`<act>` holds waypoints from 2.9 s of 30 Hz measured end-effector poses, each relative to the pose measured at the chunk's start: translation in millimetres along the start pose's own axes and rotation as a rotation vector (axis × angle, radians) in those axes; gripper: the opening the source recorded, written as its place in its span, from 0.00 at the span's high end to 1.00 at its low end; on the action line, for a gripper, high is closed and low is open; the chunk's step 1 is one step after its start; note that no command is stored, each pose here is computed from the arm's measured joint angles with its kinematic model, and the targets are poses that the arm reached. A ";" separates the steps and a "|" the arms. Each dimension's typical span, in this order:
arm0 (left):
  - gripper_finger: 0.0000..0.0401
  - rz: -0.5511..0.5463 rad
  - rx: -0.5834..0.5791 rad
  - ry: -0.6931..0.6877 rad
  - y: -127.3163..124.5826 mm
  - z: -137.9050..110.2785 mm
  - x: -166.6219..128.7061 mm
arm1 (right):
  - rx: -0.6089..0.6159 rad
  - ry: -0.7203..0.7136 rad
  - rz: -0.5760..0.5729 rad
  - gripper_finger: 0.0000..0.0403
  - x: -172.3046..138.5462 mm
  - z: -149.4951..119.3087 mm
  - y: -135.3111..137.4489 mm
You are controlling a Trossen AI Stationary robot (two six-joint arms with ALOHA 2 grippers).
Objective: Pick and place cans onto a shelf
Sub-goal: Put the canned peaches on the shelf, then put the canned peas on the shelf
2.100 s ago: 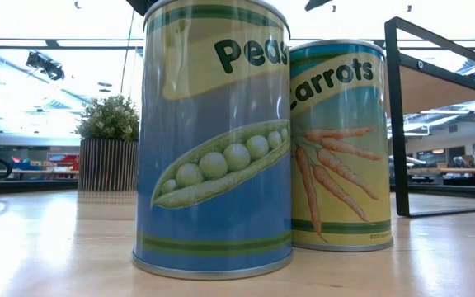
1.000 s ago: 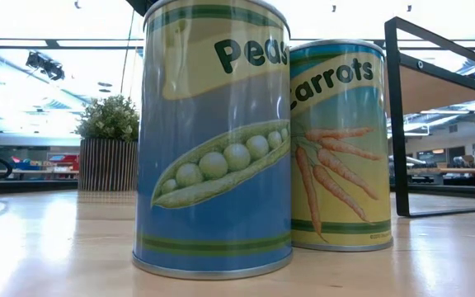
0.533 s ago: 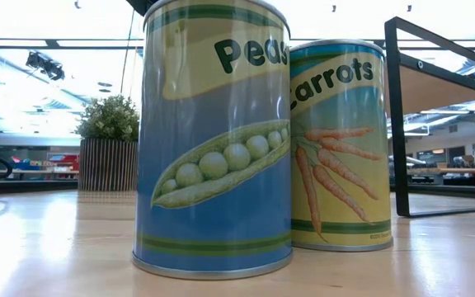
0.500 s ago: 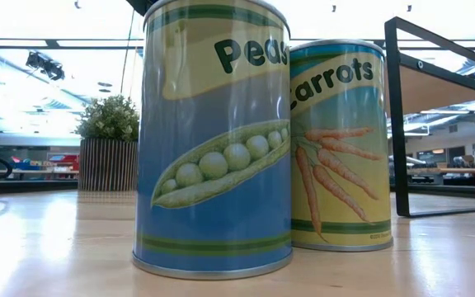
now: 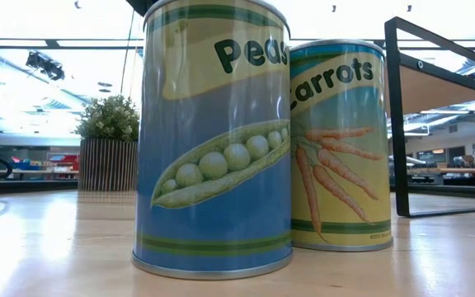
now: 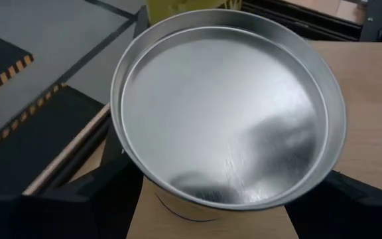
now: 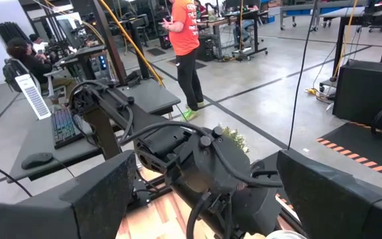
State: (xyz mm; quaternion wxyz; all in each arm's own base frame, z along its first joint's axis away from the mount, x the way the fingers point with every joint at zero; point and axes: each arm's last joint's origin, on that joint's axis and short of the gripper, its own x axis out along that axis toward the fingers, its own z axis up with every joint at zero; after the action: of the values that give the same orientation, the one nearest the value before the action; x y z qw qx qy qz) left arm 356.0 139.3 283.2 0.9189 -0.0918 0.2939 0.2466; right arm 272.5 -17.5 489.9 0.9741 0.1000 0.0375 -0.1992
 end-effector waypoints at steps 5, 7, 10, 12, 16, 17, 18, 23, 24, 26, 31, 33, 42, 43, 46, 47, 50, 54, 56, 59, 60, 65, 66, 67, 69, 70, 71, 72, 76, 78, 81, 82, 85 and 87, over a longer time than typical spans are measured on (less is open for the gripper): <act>0.14 -0.008 -0.009 -0.004 1.6 0.7 0.2 | 0.000 0.000 0.000 0.07 0.0 0.0 0.0; 0.07 -0.007 -0.009 -0.005 2.4 0.9 0.3 | 0.000 0.000 0.000 0.07 0.0 0.0 0.1; 0.02 -0.027 -0.009 -0.012 1.7 1.7 0.3 | 0.000 0.000 0.000 0.07 0.0 0.0 0.0; 0.02 -0.022 -0.008 -0.027 1.7 3.0 0.3 | 0.000 0.000 0.000 0.07 0.0 0.0 0.0; 0.01 0.040 -0.006 -0.030 2.2 3.2 -2.1 | 0.000 0.000 0.000 0.07 0.0 0.0 0.0; 0.01 0.052 -0.006 -0.037 2.6 4.0 -3.4 | 0.000 0.000 0.000 0.07 0.0 0.0 0.0; 0.01 0.056 -0.006 -0.040 2.8 4.7 -5.1 | 0.000 0.000 0.000 0.07 0.0 0.0 0.0; 0.01 0.067 0.008 0.004 3.8 1.2 -8.6 | 0.001 -0.002 0.001 0.07 0.0 0.2 0.1; 0.01 0.068 0.009 0.007 3.9 1.1 -8.9 | 0.003 -0.006 0.001 0.07 0.0 0.6 0.1; 0.01 0.067 0.011 0.001 3.4 1.9 -10.5 | 0.003 -0.007 0.002 0.07 -0.2 0.8 0.2; 0.01 0.122 0.022 -0.023 4.6 4.8 -15.4 | 0.005 -0.012 0.003 0.07 -0.2 1.3 0.2; 0.01 0.148 0.027 -0.026 5.0 5.5 -18.1 | 0.006 -0.015 0.004 0.07 -0.2 1.6 0.4; 0.01 0.159 0.009 0.033 -1.5 0.2 -29.5 | 0.008 -0.021 0.004 0.07 -0.2 2.1 0.4; 0.01 0.162 -0.008 0.041 -3.8 -1.1 -30.9 | 0.008 -0.021 0.004 0.07 -0.2 2.2 0.4; 0.01 0.191 -0.081 0.079 -10.2 -6.6 -37.3 | 0.008 -0.021 0.004 0.07 -0.2 2.2 0.4; 0.01 0.200 -0.109 0.088 -12.4 -8.2 -38.1 | 0.009 -0.022 0.004 0.07 -0.2 2.3 0.4; 0.01 0.211 -0.156 0.107 -16.1 -12.0 -39.4 | 0.011 -0.028 0.006 0.07 -0.2 2.9 0.6; 0.01 0.206 -0.168 0.138 -22.8 -16.3 -42.5 | 0.011 -0.029 0.006 0.07 -0.2 2.9 0.6; 0.01 0.199 -0.118 0.178 -26.1 -20.3 -44.0 | 0.013 -0.032 0.007 0.07 -0.2 3.3 0.7; 0.01 0.144 -0.007 0.221 -30.3 -23.4 -45.1 | 0.014 -0.034 0.008 0.07 -0.2 3.5 0.7; 0.01 0.123 0.008 0.243 -31.6 -25.3 -45.7 | 0.013 -0.035 0.008 0.07 -0.2 3.6 0.7; 0.01 -0.055 0.110 0.296 -41.0 -28.8 -47.4 | 0.014 -0.035 0.008 0.07 -0.2 3.6 0.7; 0.01 -0.093 0.124 0.311 -43.6 -30.2 -48.3 | 0.014 -0.035 0.007 0.07 -0.2 3.6 0.7; 0.01 -0.135 0.146 0.332 -46.1 -32.2 -49.3 | 0.014 -0.035 0.008 0.07 -0.2 3.6 0.7; 0.01 -0.203 0.167 0.354 -52.4 -34.8 -51.3 | 0.014 -0.034 0.008 0.07 -0.2 3.5 0.7; 0.01 -0.229 0.173 0.353 -55.6 -34.9 -54.0 | 0.013 -0.035 0.008 0.07 -0.2 3.6 0.7; 0.01 -0.248 0.187 0.345 -59.1 -35.3 -57.9 | 0.014 -0.035 0.007 0.07 -0.2 3.6 0.7; 0.01 -0.264 0.211 0.328 -63.4 -34.9 -62.4 | 0.013 -0.035 0.008 0.07 -0.2 3.6 0.7; 0.01 -0.267 0.304 0.246 -75.4 -30.6 -86.6 | 0.014 -0.035 0.008 0.07 -0.2 3.6 0.7; 0.01 -0.261 0.318 0.212 -79.4 -28.7 -99.9 | 0.017 -0.037 0.008 0.07 -0.2 3.8 0.8; 0.01 -0.281 0.307 0.178 -84.4 -27.1 -114.9 | 0.061 -0.053 0.013 0.07 -0.3 5.4 1.2; 0.01 -0.288 0.296 0.171 -86.6 -27.0 -118.8 | 0.084 -0.063 0.016 0.07 -0.4 6.4 1.4; 0.01 -0.295 0.270 0.174 -94.0 -30.1 -126.5 | 0.121 -0.092 0.025 0.07 -0.6 9.4 2.0; 0.01 -0.275 0.227 0.191 -99.8 -36.9 -127.9 | 0.126 -0.110 0.037 0.07 -1.0 11.5 2.6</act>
State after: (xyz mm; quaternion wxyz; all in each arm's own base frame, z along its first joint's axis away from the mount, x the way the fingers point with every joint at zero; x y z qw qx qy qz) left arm 298.1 -9.3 330.5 0.9164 -0.0499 0.3902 0.0740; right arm 273.0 -17.3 501.7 0.9700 0.1509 -0.0303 -0.1884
